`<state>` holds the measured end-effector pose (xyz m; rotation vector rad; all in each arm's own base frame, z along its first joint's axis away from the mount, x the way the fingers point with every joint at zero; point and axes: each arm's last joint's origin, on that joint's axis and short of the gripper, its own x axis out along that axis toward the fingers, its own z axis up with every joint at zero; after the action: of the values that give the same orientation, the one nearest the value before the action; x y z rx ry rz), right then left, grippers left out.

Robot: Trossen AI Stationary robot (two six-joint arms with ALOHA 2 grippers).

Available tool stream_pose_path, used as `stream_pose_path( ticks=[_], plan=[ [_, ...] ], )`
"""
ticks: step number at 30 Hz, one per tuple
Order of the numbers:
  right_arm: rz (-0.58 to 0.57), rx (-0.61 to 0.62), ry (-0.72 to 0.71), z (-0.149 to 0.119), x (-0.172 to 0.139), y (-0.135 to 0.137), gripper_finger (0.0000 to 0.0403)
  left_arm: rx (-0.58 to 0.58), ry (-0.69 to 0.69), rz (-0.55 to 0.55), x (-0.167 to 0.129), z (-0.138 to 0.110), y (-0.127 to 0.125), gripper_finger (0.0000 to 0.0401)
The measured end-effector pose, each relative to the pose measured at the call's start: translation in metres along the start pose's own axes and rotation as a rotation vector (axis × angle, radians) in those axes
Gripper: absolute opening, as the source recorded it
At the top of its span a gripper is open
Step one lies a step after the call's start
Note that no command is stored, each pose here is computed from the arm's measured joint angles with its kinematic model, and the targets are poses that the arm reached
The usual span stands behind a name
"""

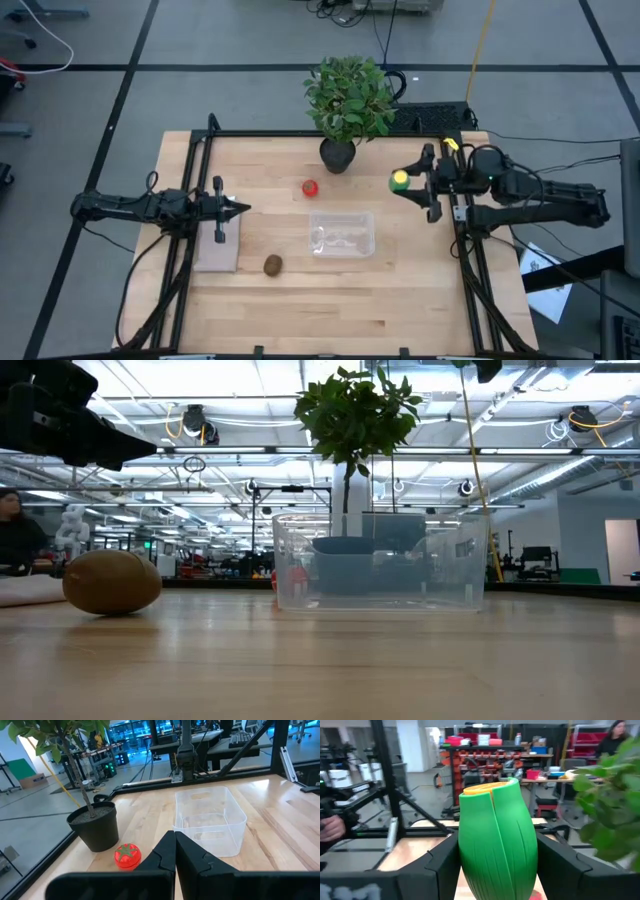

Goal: Pick and placing Produce into tupperware
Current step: Put the green corn into the transparent bin

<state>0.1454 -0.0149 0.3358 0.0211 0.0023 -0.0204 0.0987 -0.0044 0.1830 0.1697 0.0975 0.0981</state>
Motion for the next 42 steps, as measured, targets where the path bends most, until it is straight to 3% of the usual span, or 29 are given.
stream_pose_path(
  ticks=[11,23,26,34,42],
  plan=[
    [-0.02,0.042,-0.049,-0.029,-0.026,0.001,0.0208,-0.003,0.001,0.0,0.0,0.0,0.0,0.0003],
    [-0.012,0.077,-0.079,-0.082,-0.025,0.0,0.0208,-0.003,0.001,0.0,0.0,0.0,0.0,0.0003],
    [0.045,0.086,-0.097,-0.093,-0.025,0.002,0.0208,-0.003,0.001,0.0,0.0,0.0,0.0,0.0003],
    [0.104,0.116,-0.132,-0.107,-0.027,0.009,0.0208,-0.002,0.003,0.0,0.0,0.0,0.0,0.0003],
    [0.026,0.112,-0.082,-0.115,-0.027,0.011,0.0208,-0.003,0.023,-0.003,0.0,-0.002,0.0,0.0003]
  ],
)
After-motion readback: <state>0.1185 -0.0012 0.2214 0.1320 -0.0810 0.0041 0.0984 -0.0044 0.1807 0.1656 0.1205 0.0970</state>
